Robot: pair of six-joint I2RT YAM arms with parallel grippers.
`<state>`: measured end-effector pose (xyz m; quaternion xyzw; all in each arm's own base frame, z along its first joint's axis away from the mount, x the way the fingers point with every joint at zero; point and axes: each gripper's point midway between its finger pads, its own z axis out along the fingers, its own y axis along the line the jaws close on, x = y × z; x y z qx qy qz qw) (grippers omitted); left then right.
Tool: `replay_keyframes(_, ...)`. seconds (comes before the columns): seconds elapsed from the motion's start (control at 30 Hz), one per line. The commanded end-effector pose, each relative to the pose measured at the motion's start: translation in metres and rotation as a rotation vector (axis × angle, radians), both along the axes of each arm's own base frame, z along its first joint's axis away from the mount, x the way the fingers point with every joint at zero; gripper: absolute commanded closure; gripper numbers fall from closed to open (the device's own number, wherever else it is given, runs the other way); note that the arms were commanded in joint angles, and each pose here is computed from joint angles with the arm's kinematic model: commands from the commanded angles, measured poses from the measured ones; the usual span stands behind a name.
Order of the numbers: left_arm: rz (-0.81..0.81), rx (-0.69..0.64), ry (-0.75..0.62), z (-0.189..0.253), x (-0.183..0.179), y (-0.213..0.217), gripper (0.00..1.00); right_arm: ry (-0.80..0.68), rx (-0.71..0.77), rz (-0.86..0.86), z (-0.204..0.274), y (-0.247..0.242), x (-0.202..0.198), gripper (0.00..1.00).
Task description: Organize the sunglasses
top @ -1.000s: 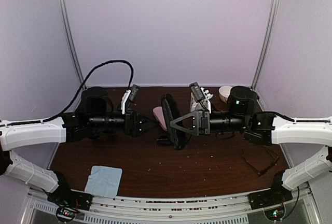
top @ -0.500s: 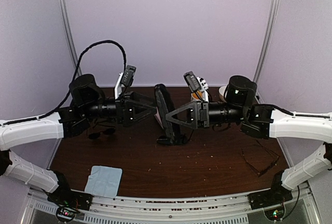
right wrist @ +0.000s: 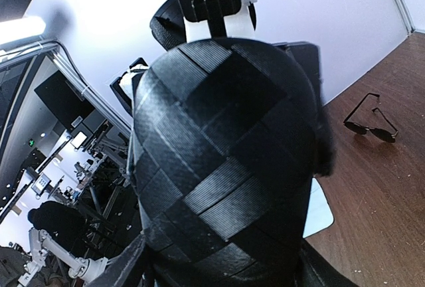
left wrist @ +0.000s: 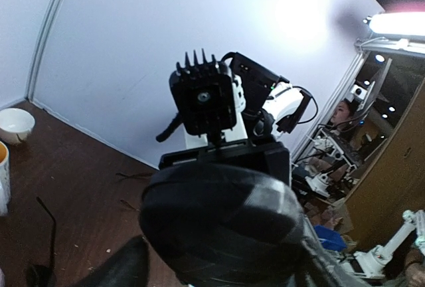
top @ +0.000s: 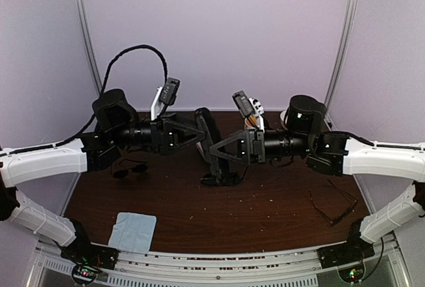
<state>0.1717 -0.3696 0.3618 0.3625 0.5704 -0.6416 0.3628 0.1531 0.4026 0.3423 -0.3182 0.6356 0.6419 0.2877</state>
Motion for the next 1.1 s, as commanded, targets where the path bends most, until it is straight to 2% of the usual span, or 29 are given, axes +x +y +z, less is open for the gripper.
replay_keyframes(0.0,-0.040,-0.054,-0.042,0.019,-0.006,-0.002,0.42,-0.062,0.054,0.005,0.023,0.000,0.000,1.00)
replay_keyframes(0.07,-0.057,-0.062,-0.044,0.020,-0.008,-0.002,0.56,-0.054,0.071,0.015,0.026,0.000,-0.001,1.00)
replay_keyframes(0.17,-0.092,-0.077,-0.051,0.023,-0.014,-0.001,0.69,-0.025,0.116,0.057,0.035,-0.002,-0.003,1.00)
replay_keyframes(0.23,-0.122,-0.086,-0.059,0.026,-0.019,0.000,0.73,-0.005,0.131,0.092,0.040,-0.003,-0.006,1.00)
replay_keyframes(0.4,-0.150,-0.068,-0.090,0.033,-0.021,-0.003,0.73,0.049,0.166,0.160,0.051,-0.008,-0.007,1.00)
replay_keyframes(0.47,-0.132,-0.040,-0.089,0.030,-0.017,-0.006,0.66,0.027,0.127,0.147,0.047,-0.007,-0.005,1.00)
replay_keyframes(0.57,-0.102,-0.011,-0.080,0.025,-0.011,-0.007,0.33,0.017,0.063,0.129,0.033,-0.007,-0.003,1.00)
replay_keyframes(0.67,-0.087,-0.012,-0.077,0.024,-0.011,-0.006,0.12,0.009,0.040,0.113,0.027,-0.007,-0.001,1.00)
replay_keyframes(0.8,-0.062,0.025,-0.034,0.017,0.000,-0.013,0.03,-0.028,-0.004,0.109,0.020,-0.005,0.000,1.00)
replay_keyframes(0.9,-0.078,0.027,-0.010,0.015,0.004,-0.020,0.02,-0.056,-0.052,0.109,0.010,-0.004,0.001,1.00)
replay_keyframes(1.07,-0.108,0.020,0.015,0.011,0.006,-0.026,0.03,-0.065,-0.052,0.136,0.008,-0.003,-0.002,1.00)
